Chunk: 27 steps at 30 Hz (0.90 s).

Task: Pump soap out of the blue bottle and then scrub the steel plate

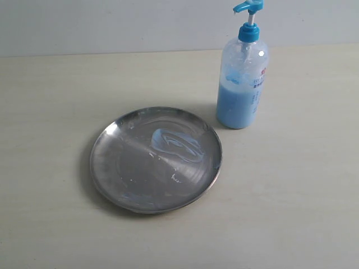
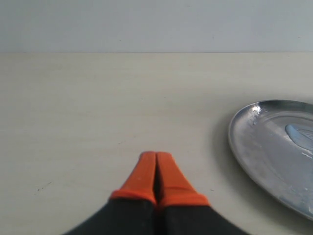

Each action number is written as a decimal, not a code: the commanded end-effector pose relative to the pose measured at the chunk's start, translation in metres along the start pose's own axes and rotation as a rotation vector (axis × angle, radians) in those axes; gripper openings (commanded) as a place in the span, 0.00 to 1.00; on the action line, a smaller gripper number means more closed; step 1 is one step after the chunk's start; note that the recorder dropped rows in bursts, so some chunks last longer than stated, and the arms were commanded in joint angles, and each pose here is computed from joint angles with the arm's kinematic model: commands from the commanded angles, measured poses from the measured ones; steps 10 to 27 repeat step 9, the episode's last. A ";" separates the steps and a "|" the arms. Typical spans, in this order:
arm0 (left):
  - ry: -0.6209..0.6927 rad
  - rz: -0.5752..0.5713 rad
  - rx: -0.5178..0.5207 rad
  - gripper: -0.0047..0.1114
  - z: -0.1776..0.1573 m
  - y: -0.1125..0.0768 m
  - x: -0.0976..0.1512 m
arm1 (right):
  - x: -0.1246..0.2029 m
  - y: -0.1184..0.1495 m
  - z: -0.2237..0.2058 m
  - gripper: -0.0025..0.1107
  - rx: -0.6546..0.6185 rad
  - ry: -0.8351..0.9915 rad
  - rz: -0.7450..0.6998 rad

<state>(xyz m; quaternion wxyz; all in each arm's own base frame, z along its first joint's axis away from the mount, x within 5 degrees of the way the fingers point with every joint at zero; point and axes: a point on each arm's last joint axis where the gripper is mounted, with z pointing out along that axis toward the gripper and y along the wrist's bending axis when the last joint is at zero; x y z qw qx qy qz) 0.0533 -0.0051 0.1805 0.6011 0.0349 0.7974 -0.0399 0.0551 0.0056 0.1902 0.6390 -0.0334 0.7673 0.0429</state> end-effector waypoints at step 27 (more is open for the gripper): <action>-0.013 0.001 -0.003 0.04 -0.001 0.000 -0.001 | 0.001 0.000 0.000 0.05 0.004 -0.005 0.005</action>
